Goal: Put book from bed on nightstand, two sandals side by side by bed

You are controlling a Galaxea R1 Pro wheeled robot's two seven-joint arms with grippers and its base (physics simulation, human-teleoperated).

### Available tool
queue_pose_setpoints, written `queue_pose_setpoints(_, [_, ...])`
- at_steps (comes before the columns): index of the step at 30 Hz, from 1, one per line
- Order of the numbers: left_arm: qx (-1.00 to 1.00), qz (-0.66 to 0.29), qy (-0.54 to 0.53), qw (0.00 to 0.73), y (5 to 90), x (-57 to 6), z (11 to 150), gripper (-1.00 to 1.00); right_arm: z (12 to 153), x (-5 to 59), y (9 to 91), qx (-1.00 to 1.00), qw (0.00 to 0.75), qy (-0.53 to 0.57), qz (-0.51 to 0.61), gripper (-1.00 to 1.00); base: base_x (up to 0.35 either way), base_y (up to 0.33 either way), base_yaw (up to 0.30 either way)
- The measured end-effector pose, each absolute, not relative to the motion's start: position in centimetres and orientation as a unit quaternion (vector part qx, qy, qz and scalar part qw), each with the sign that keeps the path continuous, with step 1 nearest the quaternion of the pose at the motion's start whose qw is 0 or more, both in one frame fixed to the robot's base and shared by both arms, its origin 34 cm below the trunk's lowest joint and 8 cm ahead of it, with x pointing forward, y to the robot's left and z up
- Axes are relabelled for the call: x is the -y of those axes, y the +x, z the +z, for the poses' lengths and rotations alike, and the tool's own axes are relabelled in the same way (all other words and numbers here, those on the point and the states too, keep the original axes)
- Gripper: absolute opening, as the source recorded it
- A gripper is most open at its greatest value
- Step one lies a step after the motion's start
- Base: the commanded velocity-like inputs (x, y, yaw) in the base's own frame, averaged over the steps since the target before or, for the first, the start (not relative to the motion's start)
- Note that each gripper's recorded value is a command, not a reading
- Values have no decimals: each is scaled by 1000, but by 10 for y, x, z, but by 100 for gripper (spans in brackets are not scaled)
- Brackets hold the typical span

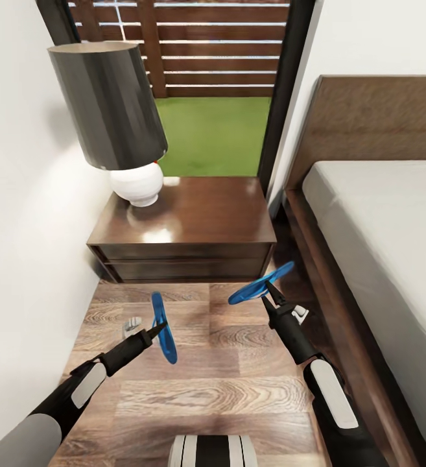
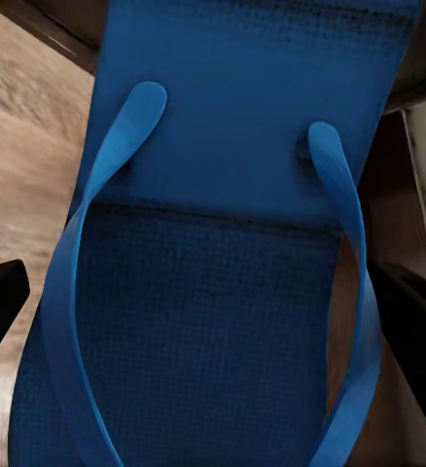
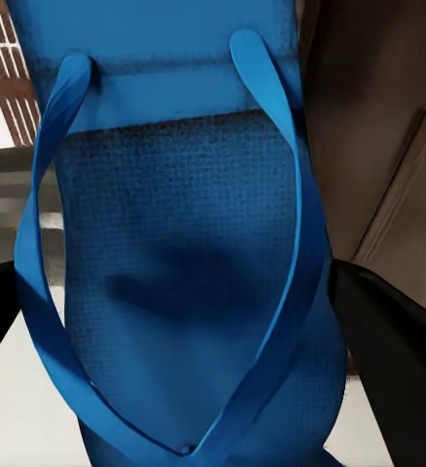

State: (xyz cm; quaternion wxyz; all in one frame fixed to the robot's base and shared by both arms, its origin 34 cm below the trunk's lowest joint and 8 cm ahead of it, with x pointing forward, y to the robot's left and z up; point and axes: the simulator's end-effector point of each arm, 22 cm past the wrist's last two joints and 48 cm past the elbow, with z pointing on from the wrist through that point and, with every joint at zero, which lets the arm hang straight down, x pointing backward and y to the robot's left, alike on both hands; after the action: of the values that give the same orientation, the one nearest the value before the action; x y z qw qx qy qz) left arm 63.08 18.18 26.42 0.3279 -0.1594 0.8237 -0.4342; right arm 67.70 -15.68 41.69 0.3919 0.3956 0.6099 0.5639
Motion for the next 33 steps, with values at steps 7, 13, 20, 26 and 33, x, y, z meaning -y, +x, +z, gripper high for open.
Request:
queue_pose_setpoints(7, [-809, -456, -146, 342, 636, -177, 289, -100, 430, 155, 677, -607, 395, 389, 569, -100, 0, 0, 0])
queue_pose_setpoints(13, [-787, -488, -128, 356, 639, -168, 317, -100, 432, 153, 674, -607, 391, 391, 571, -100, 0, 0, 0])
queue_pose_setpoints(20, [-789, -495, -132, 338, 636, -162, 325, -100, 446, 154, 676, -603, 399, 385, 573, -100, 0, 0, 0])
queue_pose_setpoints(26, [-841, -428, -169, 283, 633, -180, 296, -100, 454, 153, 675, -603, 402, 382, 573, -100, 0, 0, 0])
queue_pose_setpoints(33, [-874, -380, -173, 248, 633, -183, 292, -100, 465, 64, 649, -655, 355, 290, 601, -100, 0, 0, 0])
